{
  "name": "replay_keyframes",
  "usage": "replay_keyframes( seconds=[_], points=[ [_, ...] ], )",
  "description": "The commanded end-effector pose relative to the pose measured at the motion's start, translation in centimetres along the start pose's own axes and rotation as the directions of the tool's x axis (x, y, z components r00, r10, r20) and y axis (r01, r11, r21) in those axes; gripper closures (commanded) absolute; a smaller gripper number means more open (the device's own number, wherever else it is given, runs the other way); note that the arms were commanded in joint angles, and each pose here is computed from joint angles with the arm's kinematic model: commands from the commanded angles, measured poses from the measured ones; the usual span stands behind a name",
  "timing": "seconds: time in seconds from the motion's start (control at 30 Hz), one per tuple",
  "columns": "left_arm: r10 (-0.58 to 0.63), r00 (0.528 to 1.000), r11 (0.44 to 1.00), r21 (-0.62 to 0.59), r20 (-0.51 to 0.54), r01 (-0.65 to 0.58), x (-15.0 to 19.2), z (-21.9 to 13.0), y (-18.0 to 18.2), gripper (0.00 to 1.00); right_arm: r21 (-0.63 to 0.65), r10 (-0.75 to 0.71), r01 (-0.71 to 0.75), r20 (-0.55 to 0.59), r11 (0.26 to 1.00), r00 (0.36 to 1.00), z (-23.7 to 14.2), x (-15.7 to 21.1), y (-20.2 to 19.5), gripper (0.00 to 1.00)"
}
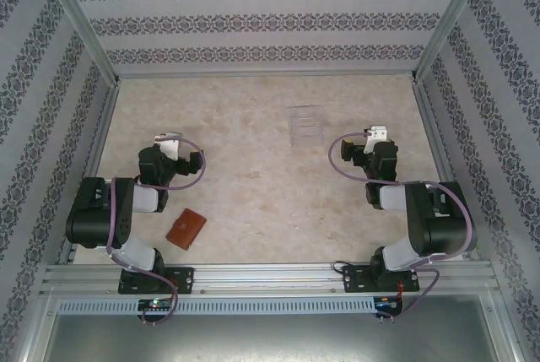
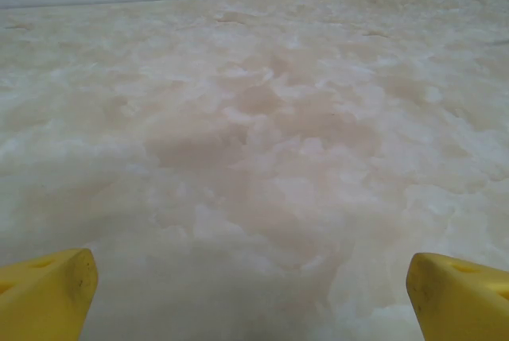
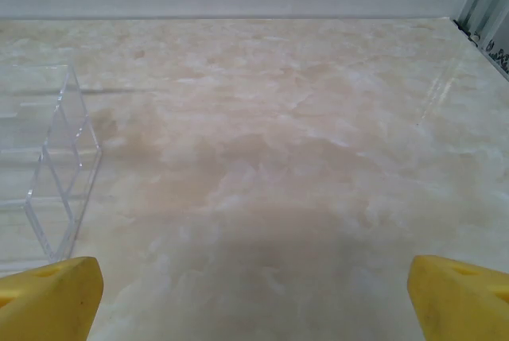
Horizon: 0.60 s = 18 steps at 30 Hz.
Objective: Take the credit cards out of the card holder
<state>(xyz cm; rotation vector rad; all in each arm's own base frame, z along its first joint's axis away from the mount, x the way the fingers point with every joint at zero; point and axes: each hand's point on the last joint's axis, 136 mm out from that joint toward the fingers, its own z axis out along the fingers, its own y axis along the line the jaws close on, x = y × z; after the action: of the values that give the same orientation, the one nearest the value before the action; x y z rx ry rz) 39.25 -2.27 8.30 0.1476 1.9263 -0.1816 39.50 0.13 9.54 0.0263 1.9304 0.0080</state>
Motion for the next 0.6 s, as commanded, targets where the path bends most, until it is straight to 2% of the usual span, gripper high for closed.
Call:
replay_keyframes(
  seconds=[0.0,0.57],
  points=[
    [0.015,0.999,1.000,-0.017,0.037,-0.014,-0.69,-0.13,0.43,0.00,0.000,0.002,-0.002,0.034,1.000,0.999,-0.04,-0.99,-0.02,0.02],
    [0.012,0.999,1.000,-0.016,0.036,-0.011,-0.66,-0.14,0.43,0.00,-0.001,0.002,-0.002,0.034,1.000,0.999,-0.04,-0.98,0.04,0.02]
  ],
)
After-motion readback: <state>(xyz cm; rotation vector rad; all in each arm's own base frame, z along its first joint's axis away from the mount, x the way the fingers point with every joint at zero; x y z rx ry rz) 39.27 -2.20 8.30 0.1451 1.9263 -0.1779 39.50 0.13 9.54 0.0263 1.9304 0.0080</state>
